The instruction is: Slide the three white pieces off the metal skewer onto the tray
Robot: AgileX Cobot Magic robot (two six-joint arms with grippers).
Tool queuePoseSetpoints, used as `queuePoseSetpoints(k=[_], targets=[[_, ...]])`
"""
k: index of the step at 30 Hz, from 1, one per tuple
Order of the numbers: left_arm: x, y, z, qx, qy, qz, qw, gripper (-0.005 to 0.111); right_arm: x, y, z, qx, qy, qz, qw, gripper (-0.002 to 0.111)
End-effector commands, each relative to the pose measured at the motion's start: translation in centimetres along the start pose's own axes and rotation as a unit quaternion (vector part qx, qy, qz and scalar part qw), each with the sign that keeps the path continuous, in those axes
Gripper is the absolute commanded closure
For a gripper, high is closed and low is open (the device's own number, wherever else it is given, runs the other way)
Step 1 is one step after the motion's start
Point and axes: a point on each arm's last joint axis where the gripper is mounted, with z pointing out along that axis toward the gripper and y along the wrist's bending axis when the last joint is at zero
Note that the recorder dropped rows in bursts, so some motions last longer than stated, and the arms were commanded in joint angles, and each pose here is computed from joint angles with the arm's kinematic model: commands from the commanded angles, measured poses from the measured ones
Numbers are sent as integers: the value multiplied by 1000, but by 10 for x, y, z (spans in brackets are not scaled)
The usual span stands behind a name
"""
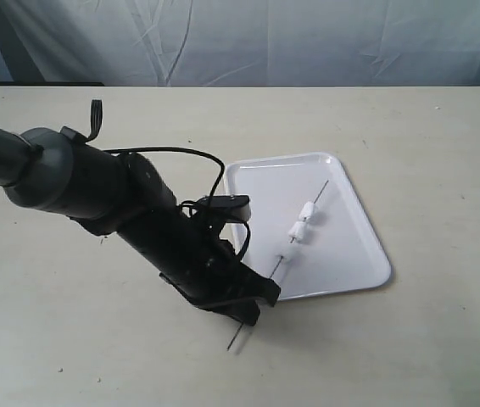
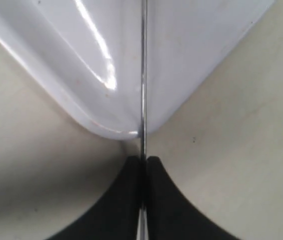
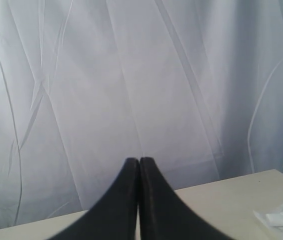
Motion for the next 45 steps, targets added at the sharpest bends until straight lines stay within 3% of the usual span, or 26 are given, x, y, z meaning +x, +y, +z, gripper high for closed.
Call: queuePoseSetpoints(k=[1, 6, 11, 19, 24, 31, 39, 45], targets=[[13, 9, 13, -26, 45, 31, 998, 107, -1, 0, 0, -1, -7, 2, 1000, 109], [10, 2, 2, -21, 28, 40, 999, 107, -2, 0, 0, -1, -11, 2, 1000, 109], [3, -8, -38, 1, -14, 52, 999, 107, -3, 0, 0, -1, -17, 20, 1000, 109], [3, -6, -113, 101, -55, 43, 992, 107, -6, 1, -1, -11, -31, 163, 986, 109], [3, -13, -125, 161, -70, 60, 983, 107, -20, 11, -1, -48, -20, 132, 990, 109], [-1, -15, -125, 178, -88, 53, 979, 107, -35, 35, 31, -136, 65, 106, 983, 109], [-4, -15, -120, 205, -95, 23, 974, 107, -5, 80, 123, -170, 252, 145, 942, 109], [-7, -7, -108, 204, -87, -2, 975, 107, 32, 120, 178, -220, 362, 192, 885, 109]])
